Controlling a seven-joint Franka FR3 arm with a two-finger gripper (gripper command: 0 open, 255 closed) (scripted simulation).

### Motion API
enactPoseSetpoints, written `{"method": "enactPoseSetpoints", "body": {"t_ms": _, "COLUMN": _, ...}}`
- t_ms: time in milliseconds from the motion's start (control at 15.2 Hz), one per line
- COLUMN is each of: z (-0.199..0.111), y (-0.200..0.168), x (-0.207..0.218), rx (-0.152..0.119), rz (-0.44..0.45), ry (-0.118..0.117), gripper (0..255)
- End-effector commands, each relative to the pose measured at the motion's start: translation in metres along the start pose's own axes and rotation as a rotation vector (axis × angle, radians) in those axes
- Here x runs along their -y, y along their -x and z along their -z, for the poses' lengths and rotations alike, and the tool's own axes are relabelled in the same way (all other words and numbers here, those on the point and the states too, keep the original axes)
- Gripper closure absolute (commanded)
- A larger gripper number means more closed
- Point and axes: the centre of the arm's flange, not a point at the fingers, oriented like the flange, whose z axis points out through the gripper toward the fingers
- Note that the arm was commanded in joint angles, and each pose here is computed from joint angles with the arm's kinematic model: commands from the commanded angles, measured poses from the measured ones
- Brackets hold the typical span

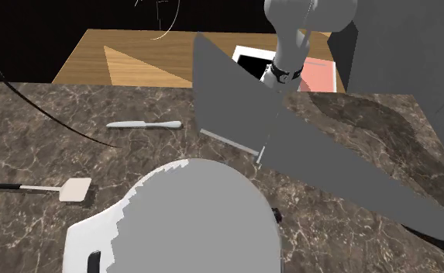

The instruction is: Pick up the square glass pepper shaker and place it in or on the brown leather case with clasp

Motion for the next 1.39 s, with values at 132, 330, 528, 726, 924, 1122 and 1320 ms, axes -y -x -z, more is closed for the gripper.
{"method": "enactPoseSetpoints", "body": {"t_ms": 132, "z": 0.02, "y": -0.049, "x": -0.002, "rx": 0.0, "rz": 0.001, "ry": 0.0, "gripper": 255}}
{"method": "enactPoseSetpoints", "body": {"t_ms": 330, "z": 0.014, "y": -0.064, "x": -0.002, "rx": 0.0, "rz": 0.001, "ry": 0.0, "gripper": 255}}
{"method": "enactPoseSetpoints", "body": {"t_ms": 528, "z": -0.001, "y": -0.066, "x": -0.002, "rx": 0.0, "rz": 0.001, "ry": 0.0, "gripper": 255}}
{"method": "enactPoseSetpoints", "body": {"t_ms": 726, "z": -0.017, "y": -0.068, "x": -0.003, "rx": 0.0, "rz": 0.001, "ry": 0.0, "gripper": 255}}
{"method": "enactPoseSetpoints", "body": {"t_ms": 924, "z": -0.033, "y": -0.07, "x": -0.003, "rx": 0.0, "rz": 0.001, "ry": 0.0, "gripper": 255}}
{"method": "enactPoseSetpoints", "body": {"t_ms": 1122, "z": -0.048, "y": -0.073, "x": -0.003, "rx": 0.0, "rz": 0.001, "ry": 0.0, "gripper": 255}}
{"method": "enactPoseSetpoints", "body": {"t_ms": 1320, "z": -0.064, "y": -0.075, "x": -0.003, "rx": 0.0, "rz": 0.001, "ry": 0.0, "gripper": 255}}
